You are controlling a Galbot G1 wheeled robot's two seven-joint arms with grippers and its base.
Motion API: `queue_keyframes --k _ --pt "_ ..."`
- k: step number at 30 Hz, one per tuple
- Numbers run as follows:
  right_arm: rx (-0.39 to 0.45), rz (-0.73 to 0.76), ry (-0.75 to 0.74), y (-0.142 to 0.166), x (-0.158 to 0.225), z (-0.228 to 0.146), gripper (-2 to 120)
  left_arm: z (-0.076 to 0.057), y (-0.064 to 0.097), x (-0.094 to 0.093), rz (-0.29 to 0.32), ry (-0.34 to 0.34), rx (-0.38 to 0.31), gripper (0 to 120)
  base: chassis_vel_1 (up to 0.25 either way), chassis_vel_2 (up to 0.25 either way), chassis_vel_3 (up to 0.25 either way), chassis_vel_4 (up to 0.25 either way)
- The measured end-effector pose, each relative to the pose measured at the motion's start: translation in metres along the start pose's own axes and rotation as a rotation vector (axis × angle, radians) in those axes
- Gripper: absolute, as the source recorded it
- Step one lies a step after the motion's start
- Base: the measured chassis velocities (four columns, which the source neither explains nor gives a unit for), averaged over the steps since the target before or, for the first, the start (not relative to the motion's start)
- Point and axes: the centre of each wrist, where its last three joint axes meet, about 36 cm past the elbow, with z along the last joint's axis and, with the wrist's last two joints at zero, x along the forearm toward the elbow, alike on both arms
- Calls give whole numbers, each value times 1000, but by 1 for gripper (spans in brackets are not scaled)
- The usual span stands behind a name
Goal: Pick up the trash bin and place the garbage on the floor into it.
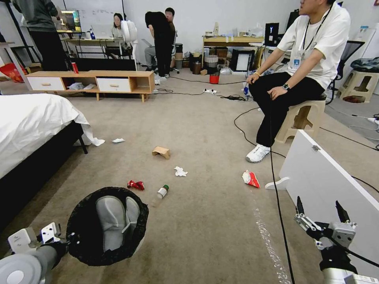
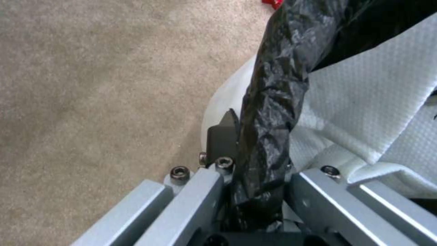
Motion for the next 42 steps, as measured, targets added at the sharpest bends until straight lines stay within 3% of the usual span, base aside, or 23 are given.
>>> queue_keyframes --k 28,42 --pt "0 -17 -2 1 0 5 100 -2 2 3 15 -1 8 0 -6 3 5 -3" --pt "1 -19 -1 2 0 9 100 -2 3 1 11 -1 9 0 -149 158 155 -142"
